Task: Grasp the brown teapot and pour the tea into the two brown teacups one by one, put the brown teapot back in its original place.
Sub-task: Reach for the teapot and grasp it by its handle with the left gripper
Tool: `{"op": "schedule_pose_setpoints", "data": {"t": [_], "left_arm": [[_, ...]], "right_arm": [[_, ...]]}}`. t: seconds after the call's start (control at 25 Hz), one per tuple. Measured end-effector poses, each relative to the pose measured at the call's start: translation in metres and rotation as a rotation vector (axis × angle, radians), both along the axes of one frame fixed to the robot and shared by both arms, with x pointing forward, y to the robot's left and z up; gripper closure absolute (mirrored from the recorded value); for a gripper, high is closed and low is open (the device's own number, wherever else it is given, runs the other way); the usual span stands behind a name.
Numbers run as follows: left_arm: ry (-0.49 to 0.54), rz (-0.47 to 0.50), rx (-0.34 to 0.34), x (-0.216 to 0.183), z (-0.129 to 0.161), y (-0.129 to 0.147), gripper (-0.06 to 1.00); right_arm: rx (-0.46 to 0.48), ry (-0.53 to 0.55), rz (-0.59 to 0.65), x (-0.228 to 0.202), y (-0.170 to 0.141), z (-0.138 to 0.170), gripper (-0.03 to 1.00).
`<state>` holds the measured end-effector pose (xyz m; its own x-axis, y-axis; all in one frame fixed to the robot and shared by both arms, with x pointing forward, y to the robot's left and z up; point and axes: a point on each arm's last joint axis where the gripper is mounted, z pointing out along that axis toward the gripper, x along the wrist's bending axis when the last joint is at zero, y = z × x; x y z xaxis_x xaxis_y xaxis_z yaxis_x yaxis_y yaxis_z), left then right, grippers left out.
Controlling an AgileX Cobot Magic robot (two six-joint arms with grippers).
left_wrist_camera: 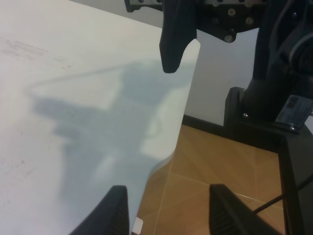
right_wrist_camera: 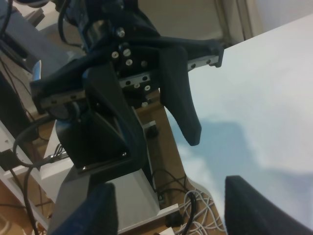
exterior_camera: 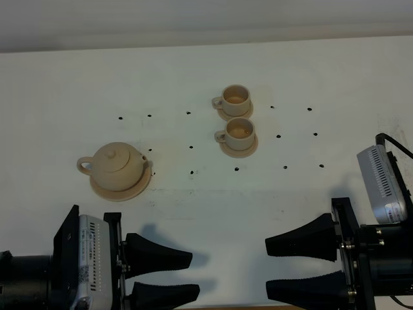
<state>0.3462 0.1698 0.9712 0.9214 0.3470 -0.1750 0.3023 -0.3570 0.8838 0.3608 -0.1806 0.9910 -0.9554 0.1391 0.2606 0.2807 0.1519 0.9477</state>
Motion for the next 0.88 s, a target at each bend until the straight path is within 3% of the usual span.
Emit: {"op": "schedule_pose_setpoints", "data": {"t": [0.88], "left_arm": [[0.001,0.001,0.0,0.0,0.0,0.0,0.5]], "right_arm": [[0.007,0.002,-0.006,0.0005,0.0001,0.0006,0.5]]}}
